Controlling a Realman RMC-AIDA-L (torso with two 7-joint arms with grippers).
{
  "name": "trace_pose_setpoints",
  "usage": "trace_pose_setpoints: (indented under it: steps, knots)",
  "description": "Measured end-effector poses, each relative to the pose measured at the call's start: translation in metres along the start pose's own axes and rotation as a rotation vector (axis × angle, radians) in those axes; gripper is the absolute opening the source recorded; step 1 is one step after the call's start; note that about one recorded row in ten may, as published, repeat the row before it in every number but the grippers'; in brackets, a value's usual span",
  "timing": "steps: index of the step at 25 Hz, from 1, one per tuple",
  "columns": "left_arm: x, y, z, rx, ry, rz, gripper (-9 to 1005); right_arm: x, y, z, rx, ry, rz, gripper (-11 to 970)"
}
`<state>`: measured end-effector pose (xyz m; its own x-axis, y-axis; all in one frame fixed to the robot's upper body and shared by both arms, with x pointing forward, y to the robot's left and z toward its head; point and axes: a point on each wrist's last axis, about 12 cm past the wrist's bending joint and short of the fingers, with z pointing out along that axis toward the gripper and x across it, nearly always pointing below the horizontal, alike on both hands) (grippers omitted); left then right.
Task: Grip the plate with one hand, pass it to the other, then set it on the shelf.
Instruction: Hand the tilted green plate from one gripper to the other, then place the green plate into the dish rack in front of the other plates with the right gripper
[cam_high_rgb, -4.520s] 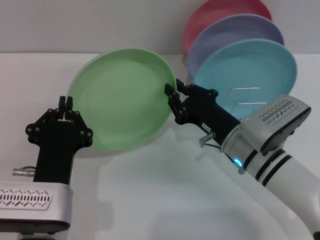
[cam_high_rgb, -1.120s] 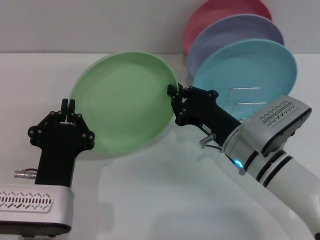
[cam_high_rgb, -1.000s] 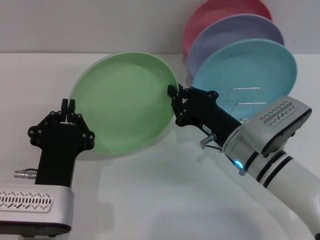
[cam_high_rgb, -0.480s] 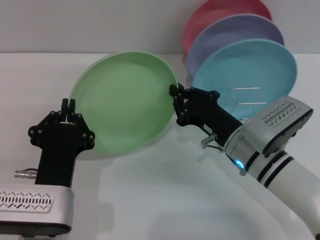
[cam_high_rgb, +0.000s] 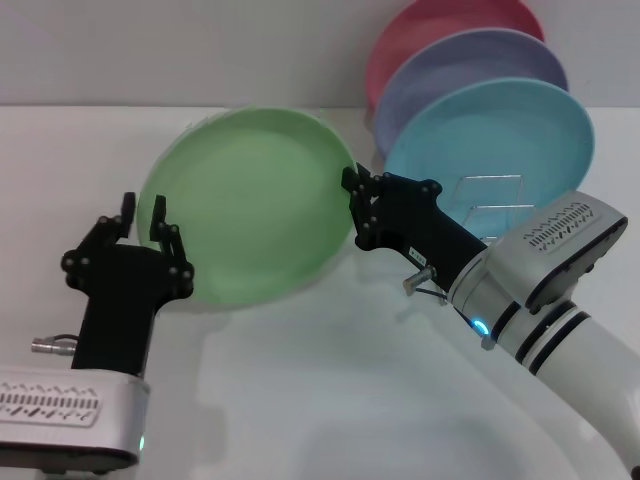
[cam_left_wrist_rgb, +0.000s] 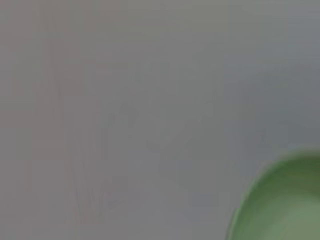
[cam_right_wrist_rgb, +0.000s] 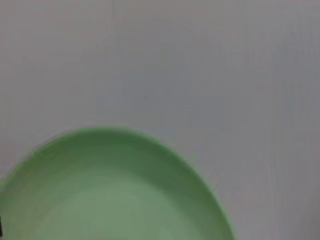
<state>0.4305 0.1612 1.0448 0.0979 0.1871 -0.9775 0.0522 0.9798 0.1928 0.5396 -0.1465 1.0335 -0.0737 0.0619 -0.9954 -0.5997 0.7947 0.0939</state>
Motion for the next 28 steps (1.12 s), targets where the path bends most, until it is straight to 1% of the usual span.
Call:
trace_pose_setpoints:
  steps: [1,8,10,11,12,13,14,15,16,17,20,21,22,23,24,25,26,27,28]
  knots:
    - [0.0,0.003,0.0,-0.015,-0.007,-0.026,106,0.0,-0.001,0.0,0.002,0.0,-0.002,38]
    - [-0.001,0.011,-0.003,-0.058,-0.028,-0.071,240,-0.001,-0.002,-0.001,0.008,-0.012,-0.004,22]
    - [-0.002,0.016,-0.005,-0.085,-0.047,-0.079,308,-0.001,-0.003,-0.001,0.009,-0.012,-0.005,21]
    - [-0.004,0.02,-0.008,-0.114,-0.069,-0.103,343,-0.001,-0.003,-0.001,0.01,-0.013,-0.006,21]
    - [-0.004,0.02,-0.008,-0.114,-0.069,-0.103,377,-0.001,-0.003,-0.001,0.01,-0.013,-0.006,20]
    - [-0.004,0.024,-0.01,-0.131,-0.086,-0.128,411,-0.001,-0.003,-0.002,0.01,-0.014,-0.007,20]
    - [-0.004,0.033,-0.013,-0.159,-0.121,-0.185,445,-0.002,-0.003,-0.003,0.01,-0.027,-0.019,19]
    - [-0.004,0.033,-0.013,-0.159,-0.121,-0.185,492,-0.002,-0.003,-0.003,0.01,-0.027,-0.019,19]
    - [0.0,0.048,-0.018,-0.187,-0.179,-0.272,539,-0.004,-0.003,-0.006,0.011,-0.051,-0.04,19]
    - [0.0,0.048,-0.018,-0.187,-0.179,-0.272,587,-0.004,-0.003,-0.006,0.011,-0.051,-0.04,19]
    - [0.009,0.072,-0.026,-0.192,-0.275,-0.389,739,-0.008,-0.002,-0.014,0.017,-0.121,-0.072,18]
    - [0.009,0.072,-0.026,-0.192,-0.275,-0.389,798,-0.012,-0.002,-0.023,0.025,-0.19,-0.085,18]
    - [0.014,0.084,-0.028,-0.178,-0.314,-0.435,856,-0.012,-0.002,-0.023,0.025,-0.19,-0.085,18]
    - [0.02,0.097,-0.027,-0.144,-0.341,-0.471,855,-0.018,-0.003,-0.035,0.039,-0.276,-0.1,18]
    - [0.021,0.098,-0.026,-0.137,-0.344,-0.48,854,-0.018,-0.003,-0.035,0.039,-0.276,-0.1,18]
    - [0.023,0.103,-0.025,-0.121,-0.346,-0.486,853,-0.02,-0.003,-0.043,0.051,-0.318,-0.109,19]
    - [0.027,0.11,-0.024,-0.093,-0.345,-0.509,852,-0.024,-0.004,-0.058,0.079,-0.404,-0.133,19]
    - [0.027,0.11,-0.024,-0.093,-0.345,-0.509,852,-0.024,-0.004,-0.058,0.079,-0.404,-0.133,19]
    - [0.03,0.115,-0.023,-0.077,-0.337,-0.531,852,-0.027,-0.004,-0.074,0.119,-0.473,-0.163,19]
